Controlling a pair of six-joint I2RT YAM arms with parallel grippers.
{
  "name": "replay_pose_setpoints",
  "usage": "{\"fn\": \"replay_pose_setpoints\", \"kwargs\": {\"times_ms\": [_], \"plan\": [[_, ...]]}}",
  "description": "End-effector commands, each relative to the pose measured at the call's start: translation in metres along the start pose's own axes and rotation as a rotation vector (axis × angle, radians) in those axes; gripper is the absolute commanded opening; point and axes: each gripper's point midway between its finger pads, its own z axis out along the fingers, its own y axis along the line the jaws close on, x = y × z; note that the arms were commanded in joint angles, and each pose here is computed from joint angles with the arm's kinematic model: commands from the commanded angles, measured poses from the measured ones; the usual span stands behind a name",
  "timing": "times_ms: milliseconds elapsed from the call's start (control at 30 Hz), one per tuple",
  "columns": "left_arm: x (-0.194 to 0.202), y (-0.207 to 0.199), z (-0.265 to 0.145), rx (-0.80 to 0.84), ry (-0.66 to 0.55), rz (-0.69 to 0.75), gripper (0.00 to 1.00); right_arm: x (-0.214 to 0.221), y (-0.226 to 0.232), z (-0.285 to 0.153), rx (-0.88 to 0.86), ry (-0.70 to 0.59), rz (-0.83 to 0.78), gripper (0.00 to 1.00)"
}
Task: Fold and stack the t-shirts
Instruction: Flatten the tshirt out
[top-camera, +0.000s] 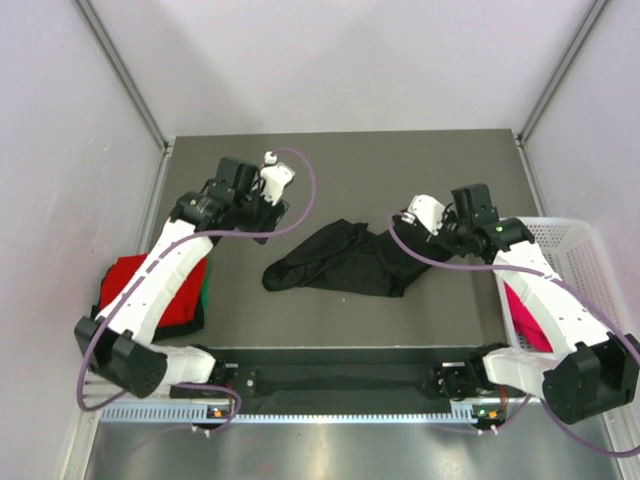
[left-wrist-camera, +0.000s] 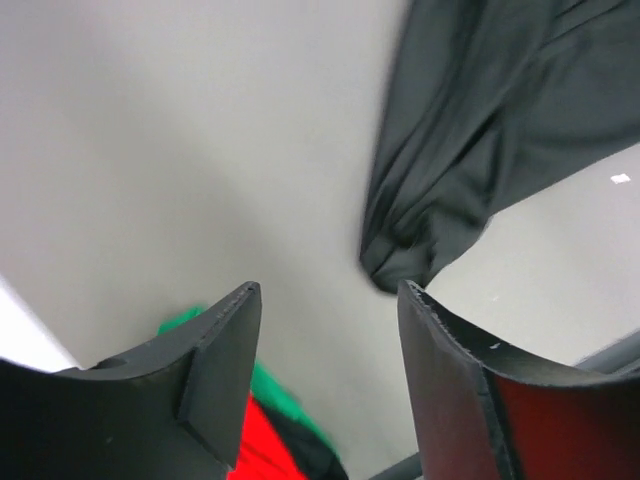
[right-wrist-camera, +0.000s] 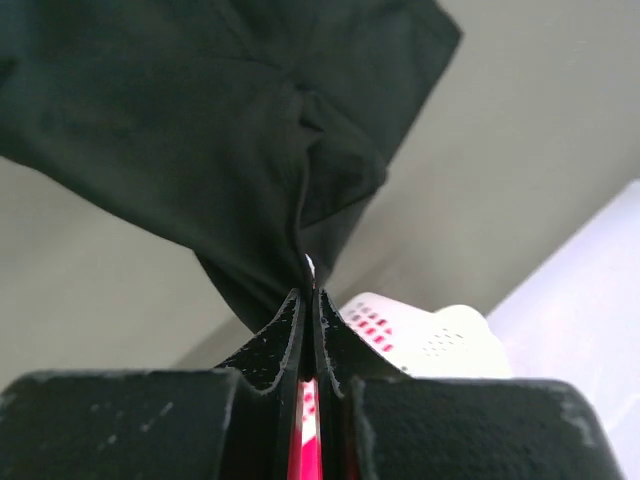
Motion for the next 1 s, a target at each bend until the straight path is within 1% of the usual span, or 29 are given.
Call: {"fn": "replay_pose_setpoints", "kwargs": {"times_ms": [0, 33, 67, 100, 167, 200, 233, 267, 300, 333, 367, 400, 500, 533, 567, 600, 667, 800, 967], "plan": [[-0.042, -0.018, 0.038, 0.16, -0.038, 0.03, 0.61, -0.005, 0.008, 0.002, -0.043, -0.033, 0.066, 0.0], [-0.048, -0.031, 0.046, 0.235, -0.04, 0.024, 0.59, -0.005, 0.013, 0.005, -0.065, -0.035, 0.079, 0.0], [-0.061, -0.035, 0.054, 0.259, -0.062, 0.023, 0.58, -0.003, 0.018, 0.008, -0.086, -0.026, 0.09, 0.0], [-0.062, -0.047, 0.077, 0.292, -0.03, 0.024, 0.58, -0.002, 0.021, 0.01, -0.097, -0.024, 0.106, 0.0], [-0.072, -0.056, 0.101, 0.299, -0.028, 0.055, 0.59, 0.004, 0.029, 0.015, -0.111, -0.009, 0.119, 0.0], [-0.087, -0.057, 0.106, 0.289, -0.047, 0.073, 0.59, 0.004, 0.029, 0.017, -0.108, -0.01, 0.128, 0.0], [-0.082, -0.073, 0.131, 0.316, 0.005, 0.094, 0.59, 0.007, 0.033, 0.019, -0.113, -0.002, 0.134, 0.0], [-0.1, -0.076, 0.134, 0.316, -0.019, 0.111, 0.58, 0.008, 0.034, 0.019, -0.11, -0.003, 0.141, 0.0], [-0.091, -0.09, 0.156, 0.339, 0.038, 0.122, 0.58, 0.007, 0.034, 0.018, -0.103, -0.013, 0.149, 0.0], [-0.094, -0.096, 0.162, 0.347, 0.044, 0.13, 0.58, 0.01, 0.038, 0.02, -0.112, -0.011, 0.154, 0.0], [-0.108, -0.096, 0.165, 0.332, 0.019, 0.141, 0.58, 0.01, 0.038, 0.02, -0.108, -0.017, 0.158, 0.0], [-0.102, -0.105, 0.182, 0.34, 0.055, 0.153, 0.58, 0.011, 0.04, 0.02, -0.111, -0.018, 0.162, 0.0], [-0.105, -0.112, 0.207, 0.329, 0.078, 0.161, 0.59, 0.015, 0.045, 0.023, -0.118, -0.011, 0.163, 0.0], [-0.104, -0.112, 0.211, 0.332, 0.092, 0.156, 0.6, 0.017, 0.048, 0.024, -0.123, -0.007, 0.165, 0.0], [-0.11, -0.113, 0.213, 0.332, 0.082, 0.154, 0.6, 0.017, 0.049, 0.024, -0.123, -0.011, 0.164, 0.0], [-0.104, -0.117, 0.223, 0.342, 0.103, 0.146, 0.6, 0.017, 0.05, 0.024, -0.123, -0.014, 0.162, 0.0], [-0.105, -0.12, 0.228, 0.352, 0.104, 0.14, 0.6, 0.019, 0.052, 0.025, -0.123, -0.014, 0.164, 0.0], [-0.094, -0.132, 0.241, 0.377, 0.142, 0.147, 0.6, 0.025, 0.055, 0.03, -0.123, -0.004, 0.154, 0.0], [-0.092, -0.144, 0.245, 0.388, 0.151, 0.155, 0.61, 0.027, 0.056, 0.034, -0.127, 0.0, 0.159, 0.0]]}}
